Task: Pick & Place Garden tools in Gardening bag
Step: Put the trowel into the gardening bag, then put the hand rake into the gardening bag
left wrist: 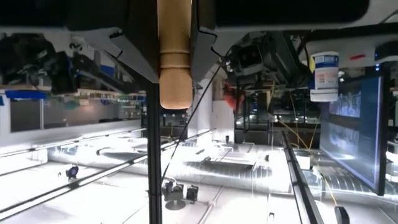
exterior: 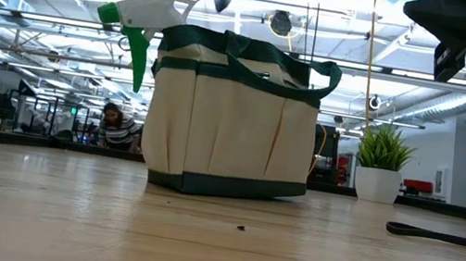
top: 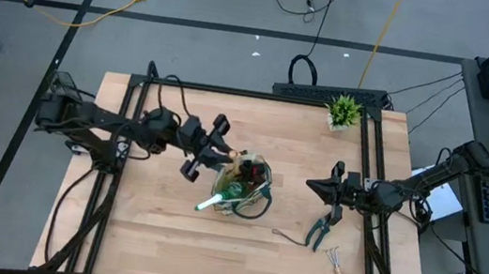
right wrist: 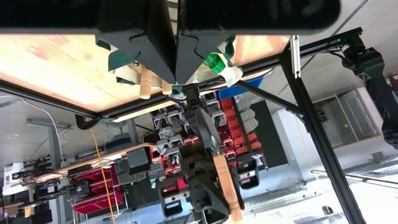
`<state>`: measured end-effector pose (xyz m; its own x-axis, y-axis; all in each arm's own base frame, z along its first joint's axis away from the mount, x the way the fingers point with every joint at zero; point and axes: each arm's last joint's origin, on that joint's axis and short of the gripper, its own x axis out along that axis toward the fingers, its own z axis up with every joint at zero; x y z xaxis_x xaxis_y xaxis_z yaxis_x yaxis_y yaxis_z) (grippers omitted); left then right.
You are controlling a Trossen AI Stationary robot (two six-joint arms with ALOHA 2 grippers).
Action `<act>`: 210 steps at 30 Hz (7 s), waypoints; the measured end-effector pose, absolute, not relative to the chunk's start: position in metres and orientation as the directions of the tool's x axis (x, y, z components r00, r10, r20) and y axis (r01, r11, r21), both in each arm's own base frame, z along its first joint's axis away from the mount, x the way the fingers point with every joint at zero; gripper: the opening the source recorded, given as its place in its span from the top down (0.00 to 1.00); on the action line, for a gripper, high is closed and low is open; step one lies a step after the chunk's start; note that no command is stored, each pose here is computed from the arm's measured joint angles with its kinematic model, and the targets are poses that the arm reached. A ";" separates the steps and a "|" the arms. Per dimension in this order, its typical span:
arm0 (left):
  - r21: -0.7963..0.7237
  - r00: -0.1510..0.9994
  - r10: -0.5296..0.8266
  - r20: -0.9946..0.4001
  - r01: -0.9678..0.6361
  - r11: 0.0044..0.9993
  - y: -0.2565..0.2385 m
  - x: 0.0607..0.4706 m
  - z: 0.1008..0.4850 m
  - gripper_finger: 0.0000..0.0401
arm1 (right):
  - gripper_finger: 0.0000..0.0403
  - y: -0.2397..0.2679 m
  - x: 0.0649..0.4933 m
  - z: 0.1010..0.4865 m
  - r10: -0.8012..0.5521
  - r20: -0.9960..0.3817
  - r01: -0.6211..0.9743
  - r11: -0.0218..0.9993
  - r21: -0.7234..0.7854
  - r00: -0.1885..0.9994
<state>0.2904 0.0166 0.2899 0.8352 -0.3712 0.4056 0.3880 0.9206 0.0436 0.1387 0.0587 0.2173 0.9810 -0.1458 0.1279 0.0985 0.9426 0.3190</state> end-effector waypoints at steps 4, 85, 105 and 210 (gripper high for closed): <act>0.064 0.837 -0.389 0.385 0.396 0.916 0.019 0.295 0.282 0.85 | 1.00 0.058 0.139 0.217 -0.169 0.125 0.121 0.938 0.324 0.978; -0.222 0.883 -0.413 0.225 0.459 0.860 0.074 0.307 0.182 0.57 | 1.00 0.057 0.139 0.217 -0.204 0.120 0.136 0.898 0.418 0.972; -0.163 0.819 -0.413 0.398 0.506 0.847 0.074 0.283 0.244 0.41 | 1.00 0.057 0.139 0.217 -0.203 0.120 0.137 0.900 0.413 0.972; -0.227 0.887 -0.331 -0.321 0.268 0.936 0.005 0.197 0.269 0.41 | 0.54 0.199 0.115 0.205 0.537 -0.832 0.881 0.316 0.351 0.139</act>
<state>0.1967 0.0049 0.2686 0.8872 -0.3315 -0.3209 0.2676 0.9364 -0.2272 0.1149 0.1985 0.2047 0.1388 0.5371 -0.8321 0.8813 0.3162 0.3511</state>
